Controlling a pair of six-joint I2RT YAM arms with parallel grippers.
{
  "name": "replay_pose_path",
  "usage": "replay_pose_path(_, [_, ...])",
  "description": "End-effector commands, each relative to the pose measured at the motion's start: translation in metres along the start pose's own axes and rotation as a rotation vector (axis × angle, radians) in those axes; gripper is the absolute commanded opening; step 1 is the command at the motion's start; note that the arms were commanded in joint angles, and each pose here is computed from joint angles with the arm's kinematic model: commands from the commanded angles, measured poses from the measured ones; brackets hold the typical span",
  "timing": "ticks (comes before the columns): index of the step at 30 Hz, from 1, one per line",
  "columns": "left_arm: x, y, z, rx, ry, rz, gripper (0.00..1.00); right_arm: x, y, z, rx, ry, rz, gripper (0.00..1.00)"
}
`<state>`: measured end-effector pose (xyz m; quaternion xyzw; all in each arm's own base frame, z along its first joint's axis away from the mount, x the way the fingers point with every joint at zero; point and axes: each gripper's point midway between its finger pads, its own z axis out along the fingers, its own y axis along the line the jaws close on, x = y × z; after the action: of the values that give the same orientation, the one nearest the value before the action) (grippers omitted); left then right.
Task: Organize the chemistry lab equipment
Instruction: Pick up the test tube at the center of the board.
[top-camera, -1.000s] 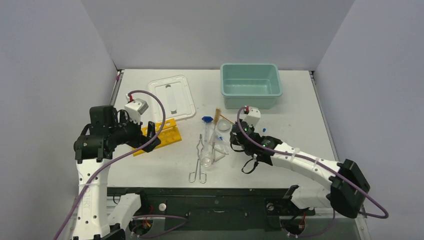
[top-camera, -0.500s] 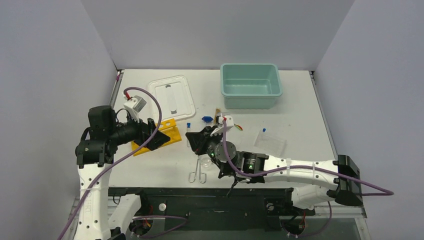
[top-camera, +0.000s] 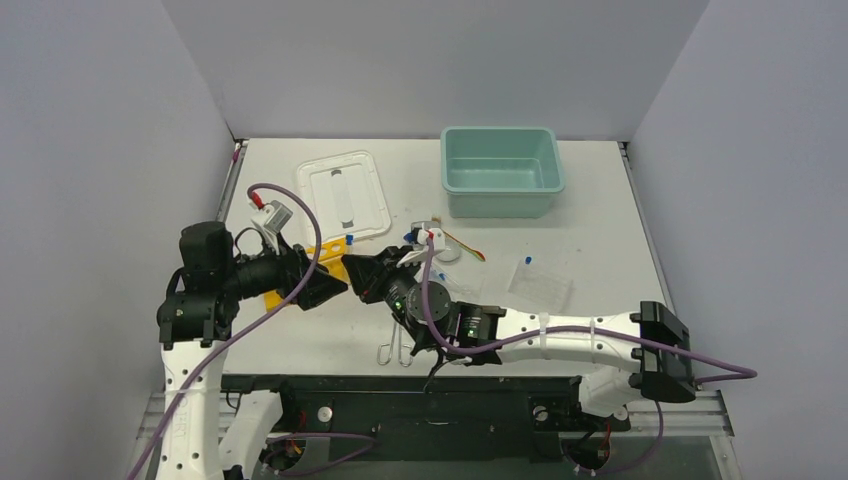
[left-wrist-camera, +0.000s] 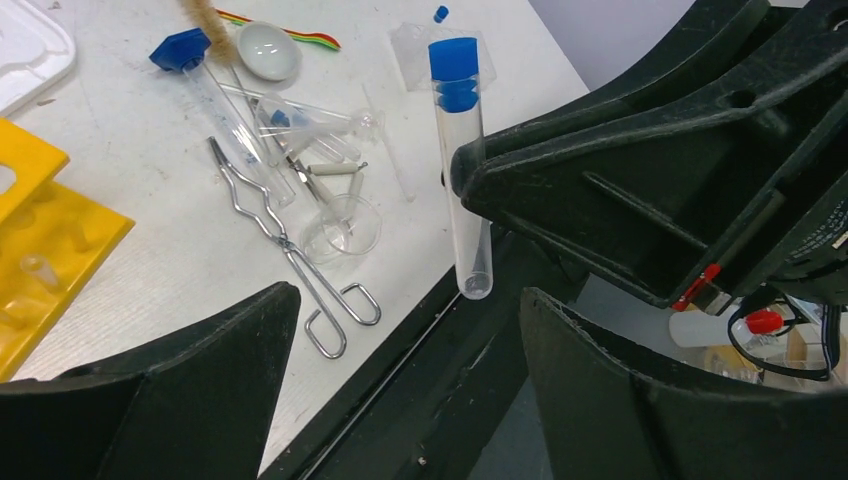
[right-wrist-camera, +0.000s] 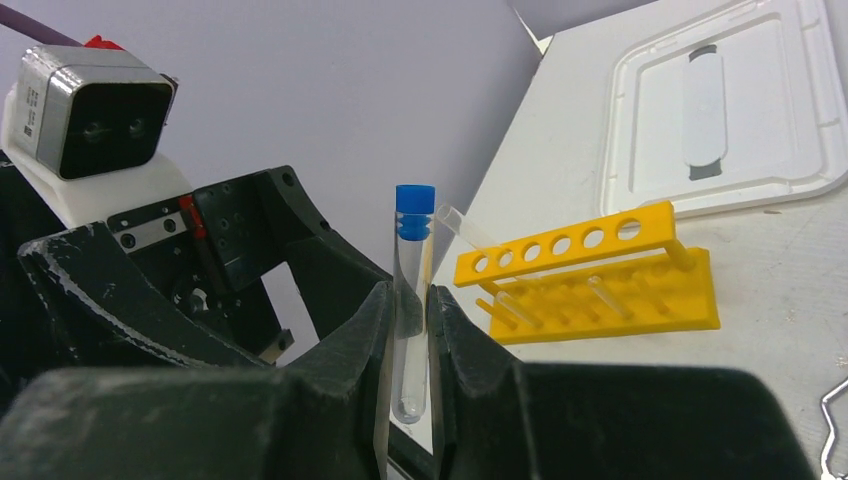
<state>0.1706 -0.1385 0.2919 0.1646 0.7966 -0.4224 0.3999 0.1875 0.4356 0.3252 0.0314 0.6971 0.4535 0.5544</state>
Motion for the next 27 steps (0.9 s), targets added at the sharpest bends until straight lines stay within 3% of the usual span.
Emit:
replay_pose_path(1, [-0.008, -0.010, 0.002, 0.075, -0.019, 0.026, 0.76, -0.021, 0.032, 0.004, -0.062, -0.057, 0.126, 0.00])
replay_pose_path(12, [-0.012, -0.002, 0.003, 0.029, -0.037, 0.066, 0.50, -0.003, 0.050, 0.006, -0.116, -0.004, 0.145, 0.00])
replay_pose_path(21, [-0.018, 0.004, 0.002, -0.011, -0.057, 0.115, 0.41, 0.010, 0.053, 0.005, -0.133, 0.037, 0.124, 0.00])
replay_pose_path(23, [-0.017, 0.005, 0.002, -0.018, -0.054, 0.125, 0.34, 0.012, 0.055, 0.005, -0.139, 0.050, 0.117, 0.00])
replay_pose_path(27, [-0.016, 0.007, -0.001, -0.044, -0.055, 0.149, 0.05, 0.019, 0.057, 0.005, -0.149, 0.085, 0.109, 0.00])
